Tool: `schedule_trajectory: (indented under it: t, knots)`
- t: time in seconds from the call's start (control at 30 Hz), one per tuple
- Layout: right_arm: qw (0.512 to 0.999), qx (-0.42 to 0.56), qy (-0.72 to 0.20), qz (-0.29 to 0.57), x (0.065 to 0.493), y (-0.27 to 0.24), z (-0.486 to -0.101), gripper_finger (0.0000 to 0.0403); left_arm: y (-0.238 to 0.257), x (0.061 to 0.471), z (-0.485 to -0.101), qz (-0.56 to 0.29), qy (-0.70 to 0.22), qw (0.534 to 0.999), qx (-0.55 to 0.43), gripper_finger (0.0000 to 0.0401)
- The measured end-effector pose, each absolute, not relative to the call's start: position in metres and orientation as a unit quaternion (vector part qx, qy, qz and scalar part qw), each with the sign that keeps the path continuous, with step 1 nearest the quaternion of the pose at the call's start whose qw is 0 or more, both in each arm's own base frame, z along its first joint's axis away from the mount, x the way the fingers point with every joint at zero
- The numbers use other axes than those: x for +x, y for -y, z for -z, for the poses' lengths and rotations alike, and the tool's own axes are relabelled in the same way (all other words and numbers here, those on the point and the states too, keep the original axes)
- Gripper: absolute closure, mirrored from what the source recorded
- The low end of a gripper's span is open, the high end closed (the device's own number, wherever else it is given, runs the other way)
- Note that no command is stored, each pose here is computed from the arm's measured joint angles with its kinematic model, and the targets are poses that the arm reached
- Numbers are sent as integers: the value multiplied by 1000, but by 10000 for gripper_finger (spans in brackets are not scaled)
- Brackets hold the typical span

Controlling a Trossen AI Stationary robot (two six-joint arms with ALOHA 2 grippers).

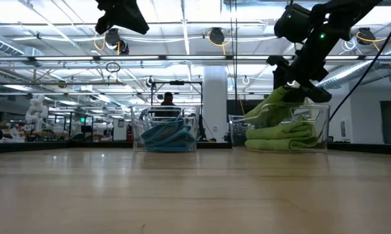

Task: Fold microfiber towels
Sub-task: Stack the folded green microfiber towel on top of the other green microfiber towel in the right transparent bin

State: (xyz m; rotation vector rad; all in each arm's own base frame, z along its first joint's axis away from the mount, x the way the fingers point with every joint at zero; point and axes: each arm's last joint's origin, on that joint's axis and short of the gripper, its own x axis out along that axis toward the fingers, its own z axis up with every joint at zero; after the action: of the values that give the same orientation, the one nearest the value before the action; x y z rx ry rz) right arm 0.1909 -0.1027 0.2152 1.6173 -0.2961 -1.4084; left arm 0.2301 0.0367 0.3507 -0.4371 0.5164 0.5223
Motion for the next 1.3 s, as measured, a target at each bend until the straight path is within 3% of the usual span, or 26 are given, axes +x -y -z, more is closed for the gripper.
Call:
schedule_trajectory:
  t: [0.2, 0.43, 1.3]
  knots:
    - [500, 642, 114, 570, 181, 98, -227, 220, -37, 230, -351, -253, -250, 910, -213, 345]
    - [493, 645, 63, 581, 159, 87, -232, 220, -37, 230, -351, -252, -251, 911, -207, 345]
    - [551, 708, 31, 441, 133, 67, -265, 220, -42, 229, -351, -257, -254, 912, -193, 345]
